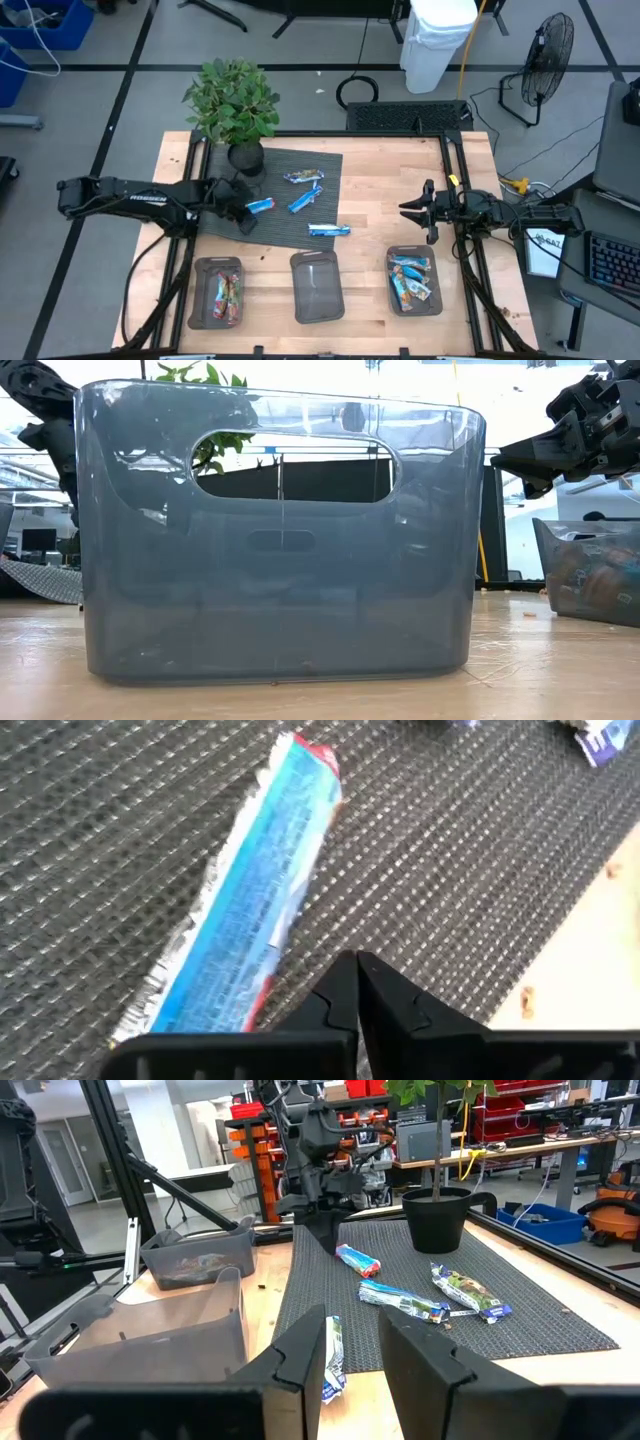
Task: Pick and place Granola Bars by type
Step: Adjust the black mat
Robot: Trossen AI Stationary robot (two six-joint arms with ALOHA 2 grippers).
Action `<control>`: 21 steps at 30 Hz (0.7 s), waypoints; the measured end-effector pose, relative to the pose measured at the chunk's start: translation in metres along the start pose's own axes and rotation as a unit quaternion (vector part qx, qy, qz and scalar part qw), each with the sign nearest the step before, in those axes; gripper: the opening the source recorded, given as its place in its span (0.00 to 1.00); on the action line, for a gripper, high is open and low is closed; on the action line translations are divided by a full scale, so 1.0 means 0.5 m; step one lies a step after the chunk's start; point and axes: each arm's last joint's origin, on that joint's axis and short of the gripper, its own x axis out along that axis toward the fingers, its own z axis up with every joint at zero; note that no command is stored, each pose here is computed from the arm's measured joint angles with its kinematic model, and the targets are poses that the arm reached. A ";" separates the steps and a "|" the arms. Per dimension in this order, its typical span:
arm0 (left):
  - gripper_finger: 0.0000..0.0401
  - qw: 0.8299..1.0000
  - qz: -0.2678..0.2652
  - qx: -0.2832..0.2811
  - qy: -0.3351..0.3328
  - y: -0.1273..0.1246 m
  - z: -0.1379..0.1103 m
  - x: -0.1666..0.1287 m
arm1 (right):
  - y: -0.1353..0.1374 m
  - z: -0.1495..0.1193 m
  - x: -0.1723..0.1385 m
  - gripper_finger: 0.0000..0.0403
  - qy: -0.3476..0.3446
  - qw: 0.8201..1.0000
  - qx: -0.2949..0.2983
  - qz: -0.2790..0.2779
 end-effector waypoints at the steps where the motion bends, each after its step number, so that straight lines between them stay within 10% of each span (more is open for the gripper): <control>1: 0.04 1.000 -0.001 -0.001 0.004 -0.003 -0.002 0.002 | 0.000 0.000 0.000 0.21 0.000 1.000 0.000 0.000; 21: 0.02 0.996 -0.007 -0.018 0.085 -0.037 -0.027 0.065 | 0.000 0.000 0.000 0.21 0.000 1.000 0.000 0.000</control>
